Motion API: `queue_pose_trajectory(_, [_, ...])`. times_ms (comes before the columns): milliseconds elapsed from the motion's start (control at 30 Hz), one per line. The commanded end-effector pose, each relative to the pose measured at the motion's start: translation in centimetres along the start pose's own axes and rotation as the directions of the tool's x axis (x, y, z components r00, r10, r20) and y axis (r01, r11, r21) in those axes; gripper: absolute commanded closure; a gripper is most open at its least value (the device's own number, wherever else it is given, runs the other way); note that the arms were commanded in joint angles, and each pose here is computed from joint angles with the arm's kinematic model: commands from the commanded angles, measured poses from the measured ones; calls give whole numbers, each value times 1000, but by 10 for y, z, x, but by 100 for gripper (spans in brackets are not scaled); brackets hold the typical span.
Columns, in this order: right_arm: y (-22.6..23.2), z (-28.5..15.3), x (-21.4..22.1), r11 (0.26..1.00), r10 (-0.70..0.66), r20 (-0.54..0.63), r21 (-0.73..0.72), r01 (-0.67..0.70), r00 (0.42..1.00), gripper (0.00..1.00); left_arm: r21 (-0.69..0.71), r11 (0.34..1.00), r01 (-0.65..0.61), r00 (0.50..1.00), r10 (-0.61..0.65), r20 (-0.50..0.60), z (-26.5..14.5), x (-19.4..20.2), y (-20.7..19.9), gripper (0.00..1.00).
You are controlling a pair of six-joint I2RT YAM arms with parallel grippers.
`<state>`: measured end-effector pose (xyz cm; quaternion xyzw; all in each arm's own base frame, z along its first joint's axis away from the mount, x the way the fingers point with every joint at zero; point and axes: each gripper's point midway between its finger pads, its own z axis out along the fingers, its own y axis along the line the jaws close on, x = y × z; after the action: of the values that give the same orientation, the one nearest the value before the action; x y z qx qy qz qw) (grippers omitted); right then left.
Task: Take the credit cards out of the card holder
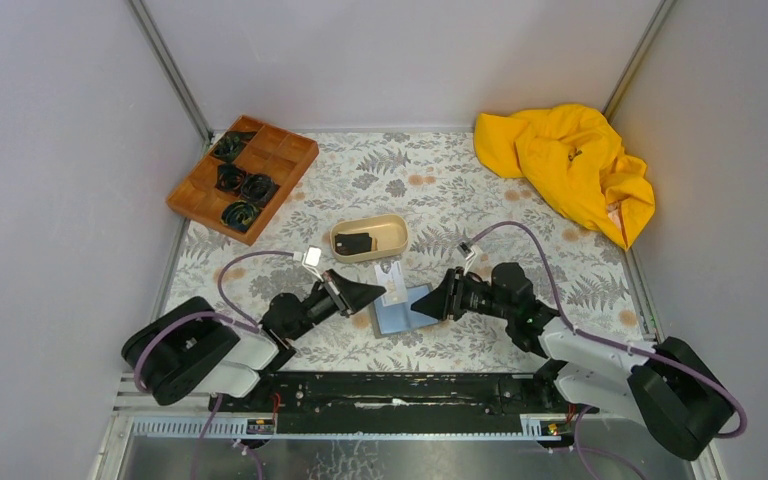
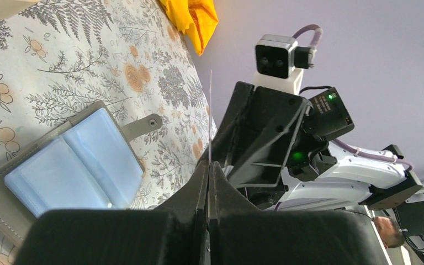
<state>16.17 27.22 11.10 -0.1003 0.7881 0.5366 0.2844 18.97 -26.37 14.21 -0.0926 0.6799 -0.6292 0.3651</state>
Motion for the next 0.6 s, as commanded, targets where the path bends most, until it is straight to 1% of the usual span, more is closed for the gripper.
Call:
queue_pose_trajectory(0, [44, -8, -18, 987, -49, 73, -147, 59, 996, 55, -91, 996, -12, 999, 9, -37, -24, 14, 24, 100])
queue_pose_trajectory(133, [52, -11, -22, 984, -63, 84, -162, 76, 994, 52, -76, 997, -32, 999, 29, -35, -21, 11, 15, 100])
queue_pose_trajectory(333, [55, -2, -22, 981, -60, 71, -182, 72, 996, 53, -55, 998, -44, 998, 41, -44, -18, 12, 2, 100])
queue_pose_trajectory(567, [69, 5, -24, 971, -69, 59, -227, 81, 996, 54, -46, 998, -39, 998, 36, -58, -20, 16, 0, 100])
